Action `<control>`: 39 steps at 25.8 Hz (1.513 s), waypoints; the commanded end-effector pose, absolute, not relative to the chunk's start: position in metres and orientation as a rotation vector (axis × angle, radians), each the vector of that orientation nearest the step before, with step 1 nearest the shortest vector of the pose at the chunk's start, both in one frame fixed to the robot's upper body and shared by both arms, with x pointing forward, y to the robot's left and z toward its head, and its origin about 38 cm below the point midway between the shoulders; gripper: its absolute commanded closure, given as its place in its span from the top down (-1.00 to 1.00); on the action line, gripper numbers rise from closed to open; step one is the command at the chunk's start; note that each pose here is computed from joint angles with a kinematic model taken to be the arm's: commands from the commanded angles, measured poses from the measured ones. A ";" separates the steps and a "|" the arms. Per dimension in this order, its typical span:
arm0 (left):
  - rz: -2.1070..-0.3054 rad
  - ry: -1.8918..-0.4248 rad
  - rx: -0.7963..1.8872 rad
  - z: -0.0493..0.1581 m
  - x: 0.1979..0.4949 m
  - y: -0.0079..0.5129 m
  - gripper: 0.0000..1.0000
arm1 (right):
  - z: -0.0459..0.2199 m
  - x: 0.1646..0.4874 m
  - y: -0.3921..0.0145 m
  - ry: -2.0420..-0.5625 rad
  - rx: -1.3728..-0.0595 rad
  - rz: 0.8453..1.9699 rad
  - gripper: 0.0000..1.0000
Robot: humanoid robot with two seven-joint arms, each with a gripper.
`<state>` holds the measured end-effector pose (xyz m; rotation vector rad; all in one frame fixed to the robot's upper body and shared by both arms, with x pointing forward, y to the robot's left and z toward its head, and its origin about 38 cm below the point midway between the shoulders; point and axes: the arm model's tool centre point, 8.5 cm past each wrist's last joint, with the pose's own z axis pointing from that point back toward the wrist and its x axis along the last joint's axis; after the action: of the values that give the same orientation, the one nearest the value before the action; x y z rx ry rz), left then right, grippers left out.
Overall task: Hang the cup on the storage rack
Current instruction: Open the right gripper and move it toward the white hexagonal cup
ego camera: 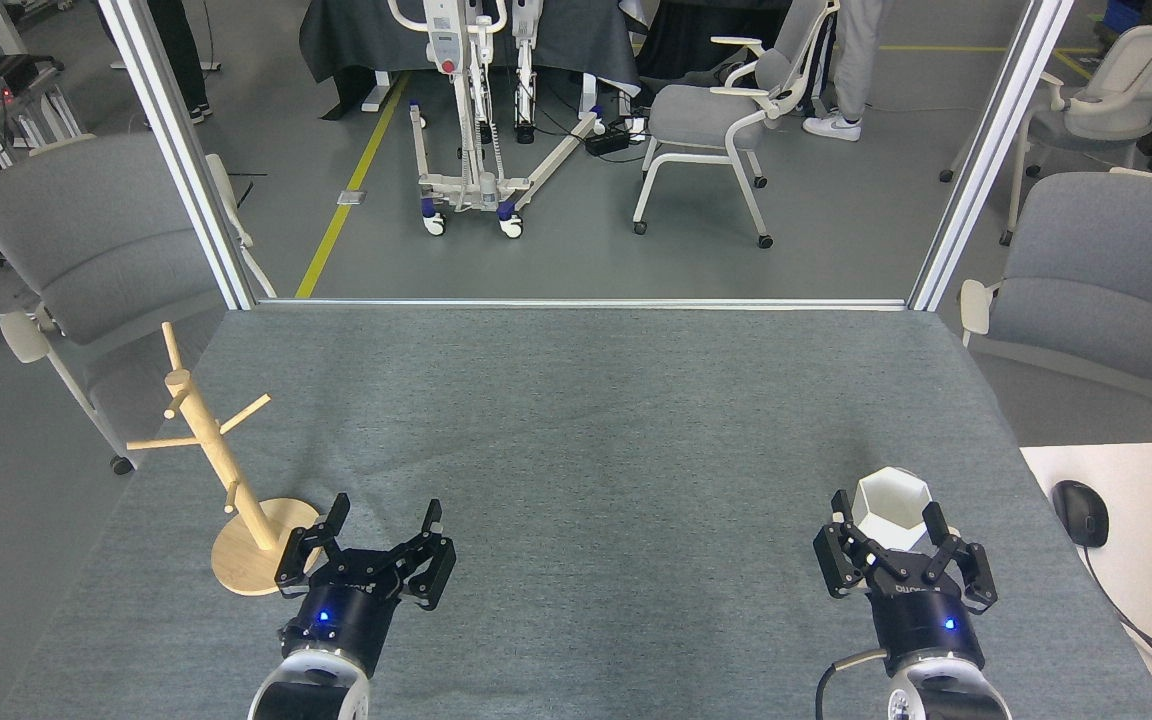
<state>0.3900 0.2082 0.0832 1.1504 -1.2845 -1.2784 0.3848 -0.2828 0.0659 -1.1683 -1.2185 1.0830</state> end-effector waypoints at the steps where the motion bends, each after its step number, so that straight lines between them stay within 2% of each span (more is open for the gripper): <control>1: -1.279 -1.295 1.152 0.085 0.389 0.207 0.99 | 0.062 0.384 -0.284 -1.210 -1.162 1.091 0.99; 11: -1.279 -1.388 1.151 0.090 0.384 0.187 0.99 | 0.061 0.383 -0.288 -1.200 -1.165 1.094 0.99; 15: -1.272 -1.391 1.148 0.090 0.384 0.189 0.99 | 0.063 0.378 -0.314 -1.159 -1.209 1.110 0.99; 19: -1.271 -1.398 1.152 0.092 0.384 0.188 0.99 | 0.044 0.367 -0.338 -1.081 -1.199 1.092 0.99; 23: -1.275 -1.395 1.143 0.089 0.383 0.187 0.99 | 0.021 0.366 -0.342 -1.060 -1.186 1.081 0.99; 32: -1.274 -1.399 1.144 0.090 0.383 0.186 0.99 | 0.008 0.367 -0.340 -1.042 -1.181 1.076 0.99; 39: -1.277 -1.396 1.138 0.088 0.384 0.185 0.99 | 0.005 0.388 -0.338 -1.039 -1.154 1.085 0.99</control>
<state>0.3836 0.1849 0.0880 1.1372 -1.3968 -1.2763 0.3813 -0.3387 0.0054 -1.1625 -1.0396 1.0806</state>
